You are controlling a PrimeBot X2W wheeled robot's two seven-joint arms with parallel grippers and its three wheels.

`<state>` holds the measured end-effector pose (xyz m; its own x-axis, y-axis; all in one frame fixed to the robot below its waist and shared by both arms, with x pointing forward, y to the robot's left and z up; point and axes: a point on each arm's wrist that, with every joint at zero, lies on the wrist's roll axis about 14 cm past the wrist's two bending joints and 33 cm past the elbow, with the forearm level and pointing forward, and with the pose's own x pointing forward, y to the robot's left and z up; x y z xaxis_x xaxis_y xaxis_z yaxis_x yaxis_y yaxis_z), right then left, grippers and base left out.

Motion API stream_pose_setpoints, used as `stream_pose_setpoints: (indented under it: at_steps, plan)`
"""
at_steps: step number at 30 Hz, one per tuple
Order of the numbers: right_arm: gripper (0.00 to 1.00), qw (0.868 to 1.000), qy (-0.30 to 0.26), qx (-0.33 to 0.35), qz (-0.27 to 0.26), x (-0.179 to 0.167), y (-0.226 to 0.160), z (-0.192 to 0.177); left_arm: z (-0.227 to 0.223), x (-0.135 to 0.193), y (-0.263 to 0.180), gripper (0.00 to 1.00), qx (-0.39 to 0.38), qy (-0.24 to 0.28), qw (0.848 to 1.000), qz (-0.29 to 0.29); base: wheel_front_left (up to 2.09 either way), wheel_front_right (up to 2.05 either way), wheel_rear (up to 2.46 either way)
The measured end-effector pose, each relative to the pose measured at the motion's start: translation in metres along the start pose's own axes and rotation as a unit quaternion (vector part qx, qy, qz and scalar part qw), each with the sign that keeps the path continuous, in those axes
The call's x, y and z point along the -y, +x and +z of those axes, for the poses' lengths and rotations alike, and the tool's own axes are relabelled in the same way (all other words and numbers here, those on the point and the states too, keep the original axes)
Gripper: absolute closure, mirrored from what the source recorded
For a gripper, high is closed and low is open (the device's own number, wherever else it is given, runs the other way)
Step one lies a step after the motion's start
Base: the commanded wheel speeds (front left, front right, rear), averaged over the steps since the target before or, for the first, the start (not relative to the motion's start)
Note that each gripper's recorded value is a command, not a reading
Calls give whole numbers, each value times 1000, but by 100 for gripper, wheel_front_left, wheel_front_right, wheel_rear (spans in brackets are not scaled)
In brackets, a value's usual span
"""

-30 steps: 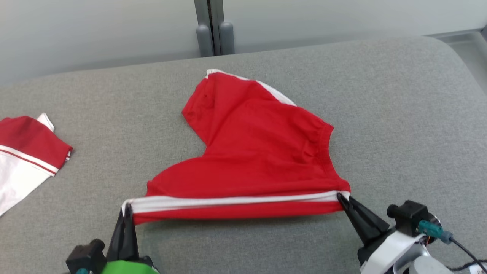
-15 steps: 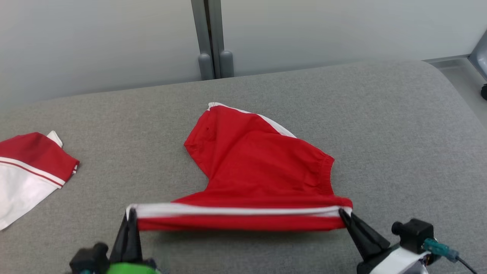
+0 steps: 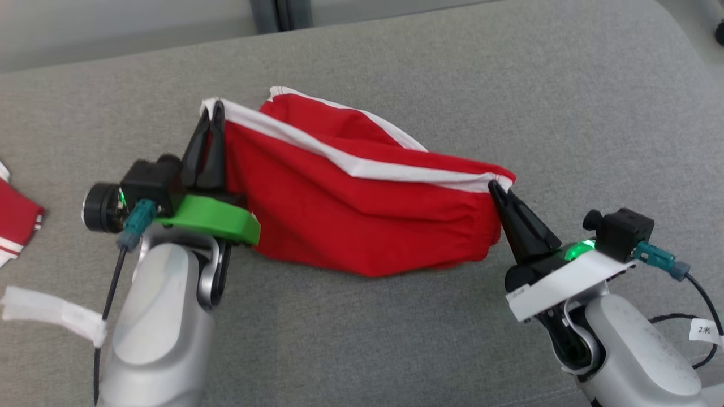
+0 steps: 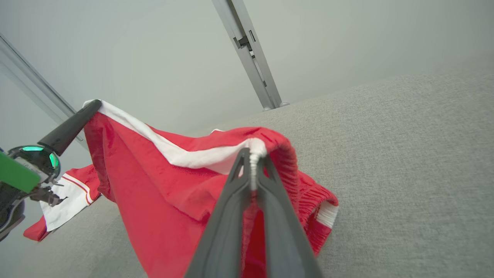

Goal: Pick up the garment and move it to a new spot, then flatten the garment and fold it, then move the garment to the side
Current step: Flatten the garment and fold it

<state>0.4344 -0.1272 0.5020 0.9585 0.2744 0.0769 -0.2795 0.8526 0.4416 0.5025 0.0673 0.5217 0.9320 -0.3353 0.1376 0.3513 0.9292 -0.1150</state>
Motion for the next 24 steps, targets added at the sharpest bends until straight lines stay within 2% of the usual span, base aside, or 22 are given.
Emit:
stream_pose_setpoints:
  at_steps: [9,18,24]
  plan:
    - [100,998,23,-7,-57,45,24,-16,-54,-7,65,100,-48,13,999,-22,0,0,0]
    - [100,995,31,-17,-97,74,28,-33,-105,-4,96,100,-87,4,996,-33,0,0,0]
    - [100,993,22,-25,-112,84,27,-41,-140,0,94,100,-126,-6,991,-35,0,0,0]
